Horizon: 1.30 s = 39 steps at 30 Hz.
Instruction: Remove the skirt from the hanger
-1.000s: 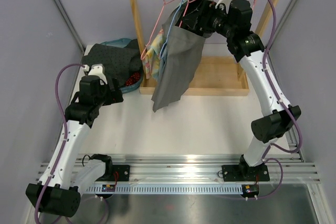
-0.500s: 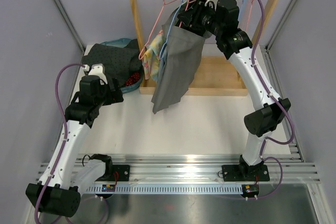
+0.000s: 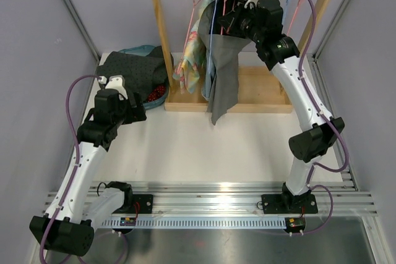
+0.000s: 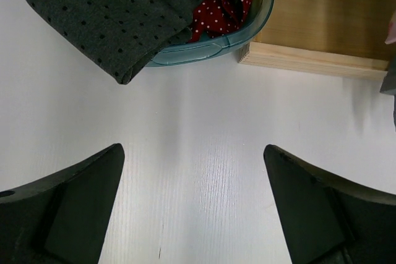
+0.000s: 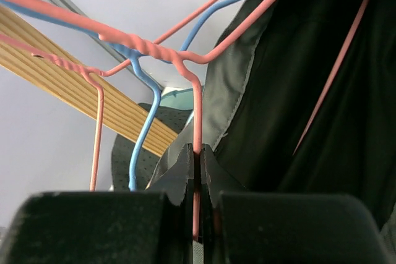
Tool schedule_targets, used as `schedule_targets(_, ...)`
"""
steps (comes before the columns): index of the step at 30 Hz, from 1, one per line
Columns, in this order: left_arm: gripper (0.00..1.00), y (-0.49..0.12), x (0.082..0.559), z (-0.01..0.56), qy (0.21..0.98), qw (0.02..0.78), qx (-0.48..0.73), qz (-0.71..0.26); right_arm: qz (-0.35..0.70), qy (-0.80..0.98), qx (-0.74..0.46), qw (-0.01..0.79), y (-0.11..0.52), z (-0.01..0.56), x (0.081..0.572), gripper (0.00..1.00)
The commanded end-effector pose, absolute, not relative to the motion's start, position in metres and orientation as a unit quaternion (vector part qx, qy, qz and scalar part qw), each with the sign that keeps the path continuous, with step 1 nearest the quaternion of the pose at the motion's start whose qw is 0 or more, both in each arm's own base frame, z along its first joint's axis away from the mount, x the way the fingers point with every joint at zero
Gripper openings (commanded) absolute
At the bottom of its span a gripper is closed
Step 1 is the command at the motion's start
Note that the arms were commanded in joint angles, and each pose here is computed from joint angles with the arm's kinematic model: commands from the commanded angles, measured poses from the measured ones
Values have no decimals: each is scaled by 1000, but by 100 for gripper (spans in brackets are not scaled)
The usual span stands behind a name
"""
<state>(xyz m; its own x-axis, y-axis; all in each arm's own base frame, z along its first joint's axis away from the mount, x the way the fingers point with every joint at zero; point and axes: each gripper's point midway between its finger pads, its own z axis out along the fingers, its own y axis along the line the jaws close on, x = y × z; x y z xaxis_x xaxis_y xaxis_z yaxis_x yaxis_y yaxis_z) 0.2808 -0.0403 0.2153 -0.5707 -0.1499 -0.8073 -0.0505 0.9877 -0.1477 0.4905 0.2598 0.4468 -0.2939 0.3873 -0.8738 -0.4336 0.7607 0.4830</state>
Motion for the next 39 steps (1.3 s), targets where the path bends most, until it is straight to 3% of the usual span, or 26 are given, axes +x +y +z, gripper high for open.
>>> schedule_targets(1, 99, -40, 287, 234, 867, 491, -58, -54, 324, 663, -37, 674, 230, 534, 443, 0)
schedule_targets(7, 99, -37, 287, 234, 867, 492, -59, -48, 285, 637, -31, 716, 199, 571, 411, 0)
schedule_targets(15, 99, -38, 287, 238, 862, 502, -54, -51, 246, 640, -13, 727, 174, 576, 394, 0)
schedule_targets(21, 99, -79, 281, 283, 830, 548, 6, -107, 246, 642, -5, 726, 159, 563, 364, 0)
schedule_targets(30, 99, -231, 231, 387, 761, 572, 169, -254, 267, 651, 15, 710, 148, 542, 333, 0)
schedule_targets(35, 99, -320, 187, 406, 694, 569, 248, -366, 300, 650, 32, 698, 151, 540, 321, 0)
schedule_targets(39, 99, -379, 165, 388, 676, 550, 285, -399, 315, 648, 42, 692, 149, 541, 313, 0)
